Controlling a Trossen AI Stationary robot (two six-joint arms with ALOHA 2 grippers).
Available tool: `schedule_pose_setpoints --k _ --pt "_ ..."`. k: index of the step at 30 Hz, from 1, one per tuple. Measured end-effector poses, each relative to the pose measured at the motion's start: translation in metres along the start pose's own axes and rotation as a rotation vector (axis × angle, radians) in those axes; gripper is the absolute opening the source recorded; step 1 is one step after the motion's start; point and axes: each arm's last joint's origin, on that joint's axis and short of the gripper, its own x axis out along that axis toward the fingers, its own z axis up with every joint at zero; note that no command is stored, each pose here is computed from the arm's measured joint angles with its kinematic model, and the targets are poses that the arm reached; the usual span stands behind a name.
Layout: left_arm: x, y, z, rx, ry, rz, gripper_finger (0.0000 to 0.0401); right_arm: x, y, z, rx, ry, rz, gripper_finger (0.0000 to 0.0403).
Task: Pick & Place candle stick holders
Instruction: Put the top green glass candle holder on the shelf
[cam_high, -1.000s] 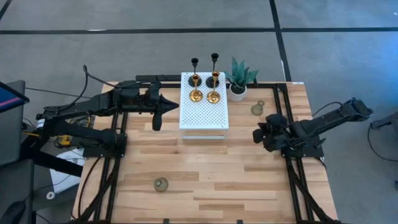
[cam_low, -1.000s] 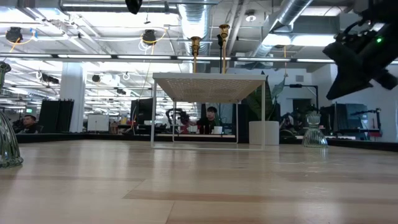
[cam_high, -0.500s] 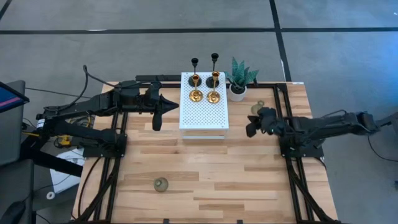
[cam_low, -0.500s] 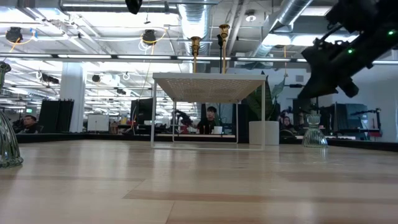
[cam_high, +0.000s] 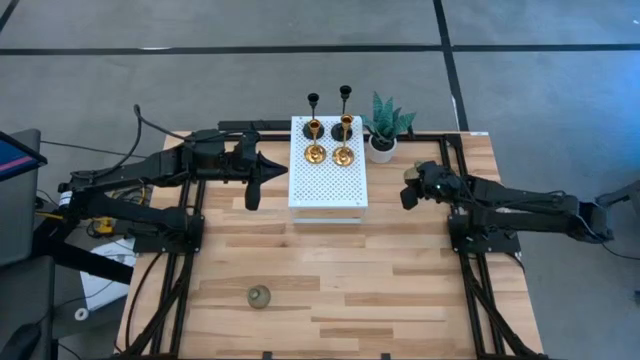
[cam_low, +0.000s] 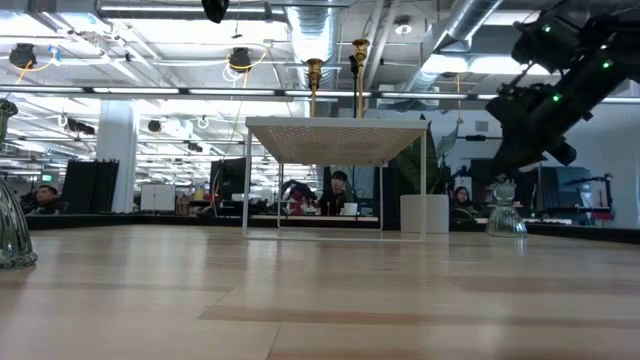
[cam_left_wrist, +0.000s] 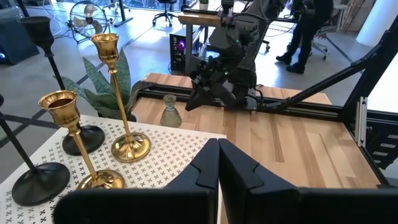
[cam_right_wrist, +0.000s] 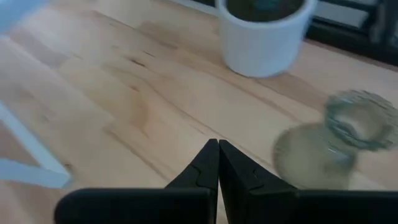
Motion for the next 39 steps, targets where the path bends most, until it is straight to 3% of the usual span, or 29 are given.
schedule_pose_setpoints --k 10,18,22,28,32,39 --pt "0.0 0.0 0.0 0.0 0.0 -0.001 0.0005 0.002 -0.014 -0.01 -0.045 0.169 -0.031 0.0" --pt "0.0 0.0 0.0 0.0 0.0 0.0 0.0004 0.002 -0.014 -0.01 -0.056 0.163 -0.034 0.0" --pt "0.0 0.0 0.0 0.0 0.0 0.0 0.0006 0.002 -0.012 -0.007 0.031 0.152 0.004 0.0" --pt "0.0 0.001 0.0 0.0 0.001 0.048 0.0005 -0.009 -0.008 0.02 0.156 0.057 -0.012 0.0" --pt "0.0 0.002 0.0 0.0 0.001 0.075 0.0006 -0.017 -0.009 0.044 0.164 -0.008 -0.063 0.0" --pt "0.0 0.002 0.0 -0.026 0.001 0.075 0.0007 -0.008 -0.02 0.056 0.163 0.102 -0.143 0.0"
